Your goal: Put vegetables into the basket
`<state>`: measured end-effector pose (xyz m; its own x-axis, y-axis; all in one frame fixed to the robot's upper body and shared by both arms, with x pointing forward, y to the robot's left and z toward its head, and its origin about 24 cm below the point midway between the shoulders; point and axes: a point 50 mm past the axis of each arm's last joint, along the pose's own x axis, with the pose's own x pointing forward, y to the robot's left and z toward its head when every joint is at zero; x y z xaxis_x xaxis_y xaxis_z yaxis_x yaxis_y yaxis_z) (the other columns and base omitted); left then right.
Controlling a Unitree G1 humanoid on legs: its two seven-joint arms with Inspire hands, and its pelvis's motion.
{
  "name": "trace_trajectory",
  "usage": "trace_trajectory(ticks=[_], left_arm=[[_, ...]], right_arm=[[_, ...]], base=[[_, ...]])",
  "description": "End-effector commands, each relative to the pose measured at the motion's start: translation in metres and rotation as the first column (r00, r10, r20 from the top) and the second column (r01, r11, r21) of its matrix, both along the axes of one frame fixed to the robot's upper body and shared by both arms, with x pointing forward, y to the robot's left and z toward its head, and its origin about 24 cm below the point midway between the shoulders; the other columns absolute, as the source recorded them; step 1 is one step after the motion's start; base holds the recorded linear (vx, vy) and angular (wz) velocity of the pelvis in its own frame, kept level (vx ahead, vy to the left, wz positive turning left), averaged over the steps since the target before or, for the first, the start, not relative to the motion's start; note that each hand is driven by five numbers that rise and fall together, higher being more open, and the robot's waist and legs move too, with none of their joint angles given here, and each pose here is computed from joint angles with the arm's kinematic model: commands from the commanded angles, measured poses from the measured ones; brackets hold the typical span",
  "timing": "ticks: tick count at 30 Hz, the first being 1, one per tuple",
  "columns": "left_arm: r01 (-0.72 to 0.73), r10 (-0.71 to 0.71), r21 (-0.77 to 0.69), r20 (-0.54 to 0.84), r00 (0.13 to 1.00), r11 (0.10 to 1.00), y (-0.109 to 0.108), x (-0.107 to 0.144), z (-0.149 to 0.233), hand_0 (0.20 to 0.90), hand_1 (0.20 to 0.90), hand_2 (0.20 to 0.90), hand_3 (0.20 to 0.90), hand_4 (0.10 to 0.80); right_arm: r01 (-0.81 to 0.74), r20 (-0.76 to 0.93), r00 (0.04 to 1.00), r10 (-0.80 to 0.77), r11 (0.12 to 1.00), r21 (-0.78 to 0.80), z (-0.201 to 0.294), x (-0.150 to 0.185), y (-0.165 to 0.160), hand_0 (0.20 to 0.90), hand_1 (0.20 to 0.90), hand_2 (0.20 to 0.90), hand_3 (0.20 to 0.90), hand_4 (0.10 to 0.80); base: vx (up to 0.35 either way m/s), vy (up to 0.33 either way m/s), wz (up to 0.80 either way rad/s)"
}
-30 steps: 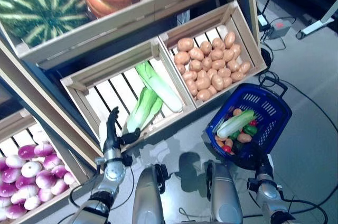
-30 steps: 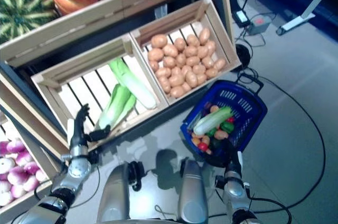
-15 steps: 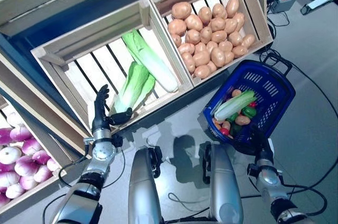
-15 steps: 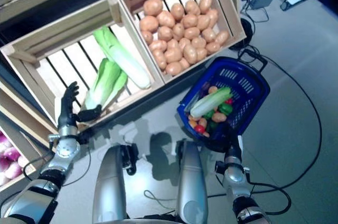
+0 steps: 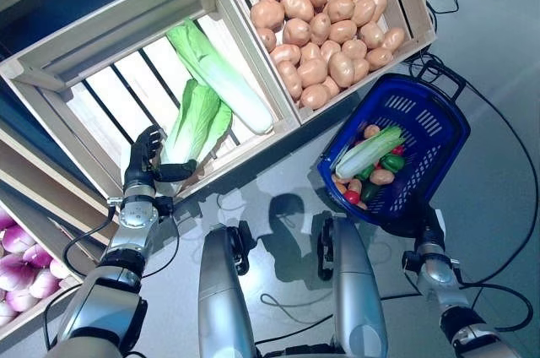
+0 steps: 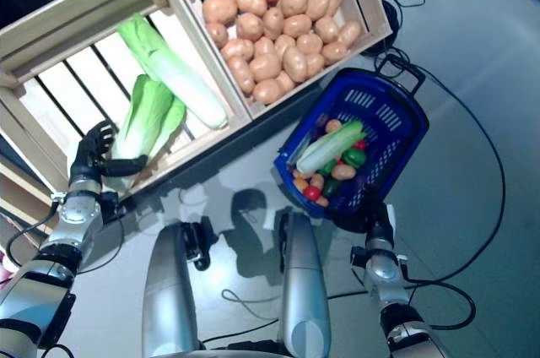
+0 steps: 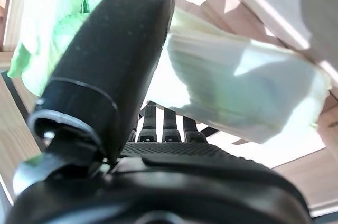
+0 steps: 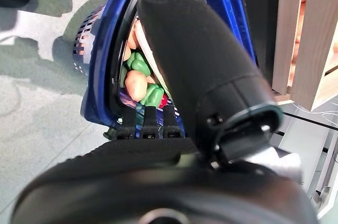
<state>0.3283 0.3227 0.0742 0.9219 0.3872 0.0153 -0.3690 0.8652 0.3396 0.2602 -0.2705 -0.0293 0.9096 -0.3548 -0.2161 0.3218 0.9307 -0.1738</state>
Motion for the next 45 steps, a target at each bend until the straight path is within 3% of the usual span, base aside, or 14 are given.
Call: trace_trajectory(ticks=[1,11,15,22,27,28,29,30,31,45], left_arm=[[-0.003,0.003,0.015,0.011,1.0,1.0,0.019,0.01,0.033,0.9,0.9,0.9,0.9,0.8],[0.073,-0.073,-0.004,-0.163,0.984,0.997,0.021,0.016,0.033,0.9,0.9,0.9,0.9,0.8],[0.084,-0.055,0.075,-0.328,0.943,0.994,0.024,0.012,0.017,0.9,0.9,0.9,0.9,0.8],[0.113,0.0,0.246,-0.419,0.908,0.963,0.025,0.013,0.018,0.9,0.9,0.9,0.9,0.8],[0.224,0.004,0.405,-0.489,0.872,0.886,0.018,0.019,0.02,0.9,0.9,0.9,0.9,0.8],[0.243,0.003,0.424,-0.502,0.865,0.873,0.016,0.019,0.02,0.841,0.841,0.841,0.841,0.761],[0.249,0.0,0.424,-0.507,0.862,0.871,0.015,0.02,0.02,0.587,0.587,0.587,0.587,0.591],[0.247,-0.001,0.417,-0.507,0.862,0.875,0.015,0.02,0.021,0.498,0.498,0.498,0.498,0.532],[0.243,0.0,0.415,-0.506,0.863,0.877,0.015,0.021,0.022,0.3,0.3,0.3,0.3,0.4],[0.095,0.192,0.622,-0.379,0.905,0.777,0.027,0.012,0.021,0.3,0.3,0.3,0.3,0.4]], right_arm=[[0.046,0.116,0.992,-0.04,0.998,-0.05,0.027,0.003,-0.024,0.9,0.9,0.9,0.9,0.8],[0.072,0.154,0.986,-0.063,0.996,-0.054,0.041,0.012,-0.03,0.9,0.9,0.9,0.9,0.8],[0.087,0.156,0.985,-0.078,0.995,-0.048,0.044,0.016,-0.034,0.9,0.9,0.9,0.9,0.8],[0.092,0.184,0.979,-0.082,0.995,-0.045,0.052,0.022,-0.036,0.9,0.9,0.9,0.9,0.8],[0.11,0.178,0.979,-0.1,0.993,-0.047,0.053,0.025,-0.039,0.9,0.9,0.9,0.9,0.8],[0.112,0.177,0.979,-0.102,0.992,-0.05,0.053,0.025,-0.04,0.9,0.9,0.9,0.9,0.8],[0.113,0.175,0.979,-0.102,0.992,-0.053,0.053,0.025,-0.041,0.9,0.9,0.9,0.9,0.8],[0.114,0.173,0.979,-0.103,0.992,-0.056,0.053,0.026,-0.041,0.9,0.9,0.9,0.9,0.8],[0.117,0.172,0.979,-0.105,0.992,-0.057,0.053,0.025,-0.042,0.9,0.9,0.9,0.9,0.8],[0.141,0.148,0.979,-0.137,0.99,-0.014,0.042,0.02,-0.043,0.9,0.9,0.9,0.9,0.8]], base=[[-0.038,0.016,0.02],[-0.048,-0.017,0.02],[-0.012,-0.029,0.02],[-0.021,-0.026,0.02],[0.003,-0.016,-0.04],[0.0,0.0,0.0],[0.0,0.0,0.0],[0.022,0.003,-0.05],[0.023,0.002,-0.08],[0.01,0.004,-0.03]])
